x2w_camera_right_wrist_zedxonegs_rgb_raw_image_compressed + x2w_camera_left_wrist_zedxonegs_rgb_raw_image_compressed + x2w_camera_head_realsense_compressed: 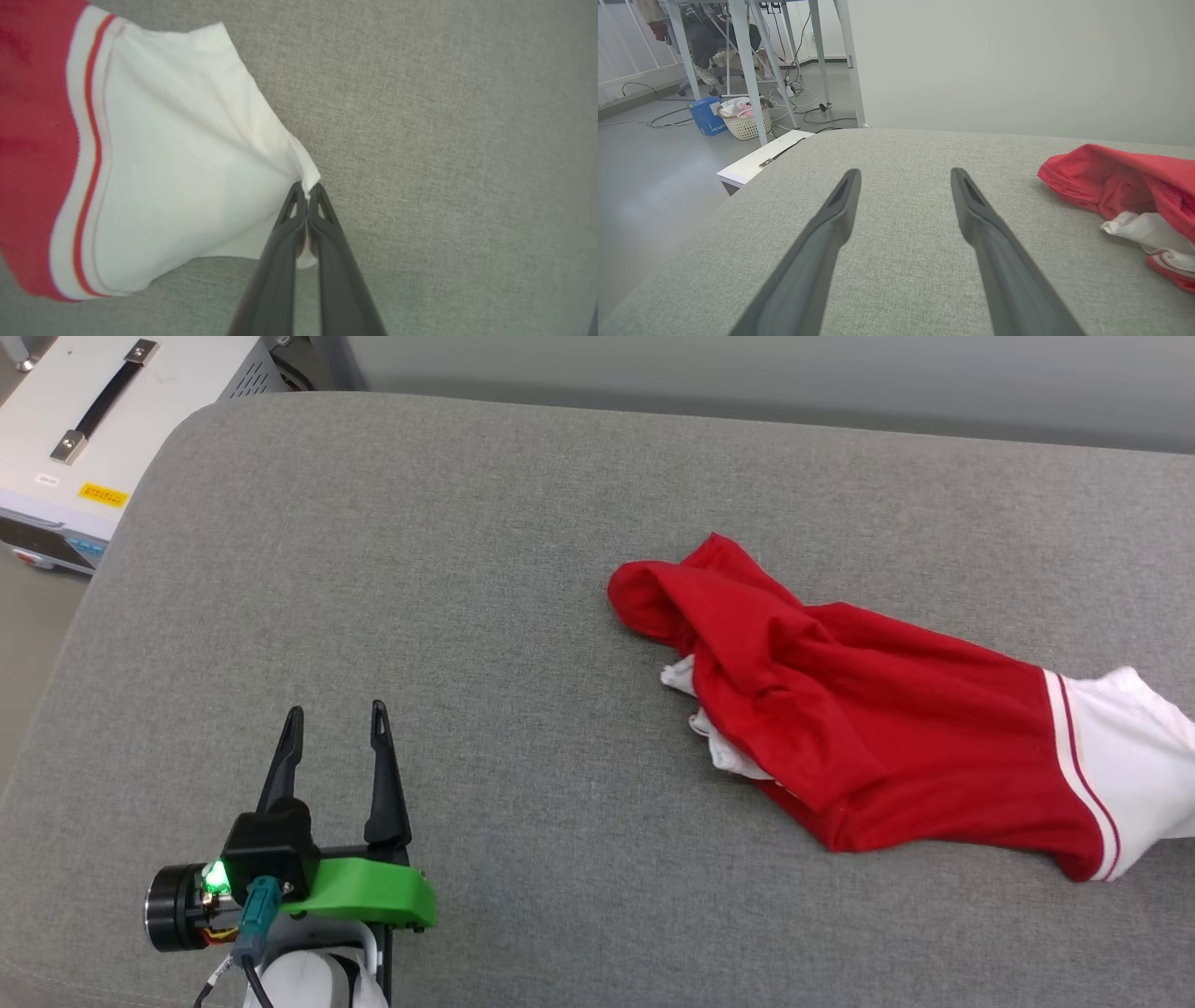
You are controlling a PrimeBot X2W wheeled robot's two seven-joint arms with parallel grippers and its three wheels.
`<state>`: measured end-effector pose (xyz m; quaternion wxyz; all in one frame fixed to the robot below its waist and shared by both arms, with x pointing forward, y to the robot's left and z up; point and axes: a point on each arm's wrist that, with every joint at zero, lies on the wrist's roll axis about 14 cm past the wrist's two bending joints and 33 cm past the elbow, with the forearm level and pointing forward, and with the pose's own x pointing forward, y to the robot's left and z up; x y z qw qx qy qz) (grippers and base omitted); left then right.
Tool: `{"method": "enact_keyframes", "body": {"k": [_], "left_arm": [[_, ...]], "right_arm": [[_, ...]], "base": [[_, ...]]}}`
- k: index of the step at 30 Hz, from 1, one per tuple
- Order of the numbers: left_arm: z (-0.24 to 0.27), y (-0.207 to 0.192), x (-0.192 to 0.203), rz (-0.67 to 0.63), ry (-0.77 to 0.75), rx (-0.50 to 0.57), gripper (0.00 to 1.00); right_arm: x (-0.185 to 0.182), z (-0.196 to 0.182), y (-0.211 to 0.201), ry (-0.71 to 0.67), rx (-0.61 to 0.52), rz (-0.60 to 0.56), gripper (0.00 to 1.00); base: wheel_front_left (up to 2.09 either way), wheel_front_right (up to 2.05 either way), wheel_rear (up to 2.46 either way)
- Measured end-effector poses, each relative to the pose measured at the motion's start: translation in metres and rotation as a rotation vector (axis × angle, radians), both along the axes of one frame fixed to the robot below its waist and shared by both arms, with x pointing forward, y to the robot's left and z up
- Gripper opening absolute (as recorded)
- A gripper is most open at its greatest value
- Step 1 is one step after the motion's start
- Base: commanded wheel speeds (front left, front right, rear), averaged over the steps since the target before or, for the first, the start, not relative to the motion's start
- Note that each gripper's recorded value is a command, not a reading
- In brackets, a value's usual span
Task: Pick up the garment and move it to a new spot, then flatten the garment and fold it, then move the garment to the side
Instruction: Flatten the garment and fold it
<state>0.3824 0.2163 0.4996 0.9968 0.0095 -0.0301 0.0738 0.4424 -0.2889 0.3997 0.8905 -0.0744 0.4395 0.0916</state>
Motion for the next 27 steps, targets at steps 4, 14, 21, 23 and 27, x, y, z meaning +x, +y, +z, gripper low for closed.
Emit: {"method": "enact_keyframes", "body": {"k": [4,14,21,23,27], "left_arm": [[-0.003,0.001,0.0,0.003,0.008,0.001,1.0],[0.01,-0.002,-0.002,-0.022,-0.027,0.021,1.0],[0.029,-0.029,0.003,-0.141,-0.085,0.044,1.0],[0.039,-0.04,0.009,-0.196,-0.114,0.055,1.0],[0.067,-0.069,0.024,-0.34,-0.194,0.093,1.0]], "right_arm": [[-0.02,-0.029,-0.013,0.077,0.0,-0.076,0.0],[0.026,0.04,0.0,-0.407,0.063,-0.056,1.0],[0.039,0.126,0.04,-0.84,0.159,0.017,1.0],[0.032,0.137,0.05,-0.904,0.174,0.028,1.0],[0.011,0.139,0.074,-0.941,0.204,0.047,1.0]], "base": [[0.0,0.0,0.0],[0.0,0.0,0.0],[0.0,0.0,0.0],[0.0,0.0,0.0],[0.0,0.0,0.0]]}}
